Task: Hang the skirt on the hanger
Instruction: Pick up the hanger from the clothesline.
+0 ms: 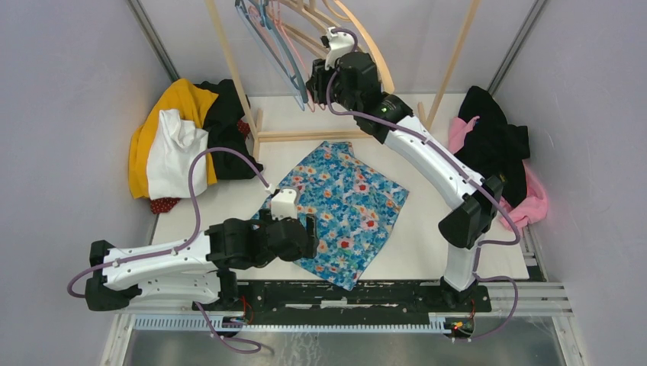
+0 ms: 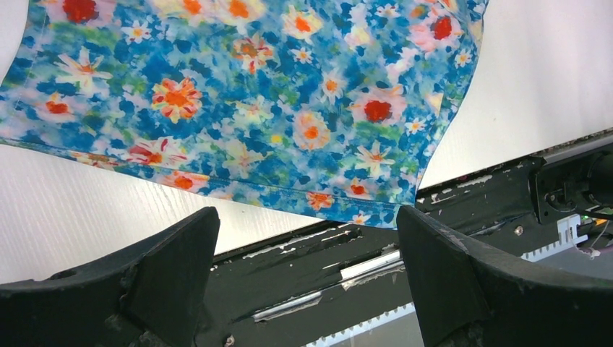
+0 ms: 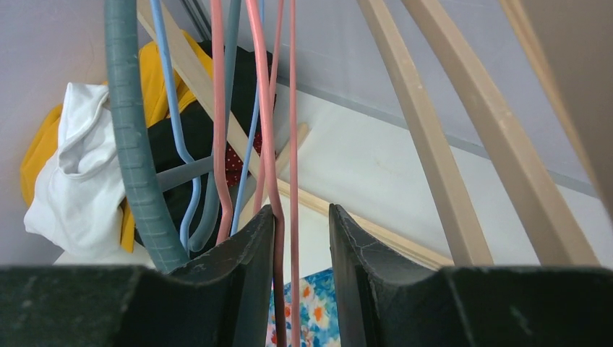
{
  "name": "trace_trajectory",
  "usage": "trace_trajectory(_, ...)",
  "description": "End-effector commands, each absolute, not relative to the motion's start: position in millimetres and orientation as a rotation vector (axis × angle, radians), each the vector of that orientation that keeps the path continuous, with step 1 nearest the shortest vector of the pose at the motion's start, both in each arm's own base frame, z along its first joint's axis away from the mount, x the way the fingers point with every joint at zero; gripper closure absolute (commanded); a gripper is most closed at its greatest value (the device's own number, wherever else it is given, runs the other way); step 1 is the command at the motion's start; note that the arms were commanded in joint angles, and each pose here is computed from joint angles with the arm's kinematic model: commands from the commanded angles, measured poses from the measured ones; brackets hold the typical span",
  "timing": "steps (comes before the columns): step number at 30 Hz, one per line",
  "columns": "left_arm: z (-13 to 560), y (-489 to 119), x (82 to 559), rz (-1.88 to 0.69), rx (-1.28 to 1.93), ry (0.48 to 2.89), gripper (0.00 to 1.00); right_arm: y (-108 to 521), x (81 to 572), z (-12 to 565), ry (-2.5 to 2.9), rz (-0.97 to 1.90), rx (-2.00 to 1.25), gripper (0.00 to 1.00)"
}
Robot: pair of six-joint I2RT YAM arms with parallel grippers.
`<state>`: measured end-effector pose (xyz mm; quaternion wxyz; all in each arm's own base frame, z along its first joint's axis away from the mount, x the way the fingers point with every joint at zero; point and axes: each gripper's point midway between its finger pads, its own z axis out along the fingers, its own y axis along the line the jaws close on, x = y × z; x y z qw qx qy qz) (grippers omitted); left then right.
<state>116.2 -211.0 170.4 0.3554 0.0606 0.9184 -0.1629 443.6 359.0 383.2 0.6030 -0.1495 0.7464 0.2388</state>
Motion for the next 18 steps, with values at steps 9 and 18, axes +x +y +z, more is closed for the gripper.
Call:
trace_trajectory(9, 183.4, -210.5, 117.9, -0.473, 0.087, 2.351, 0.01, 366.0, 451.0, 409.3, 1.664, 0.595, -0.316, 0.8)
trace_trajectory(18, 185.1, -206.7, 117.3, -0.475, 0.083, 2.349, 0.01, 358.1, 450.6, 432.4, 1.594, 0.588, -0.28, 0.99)
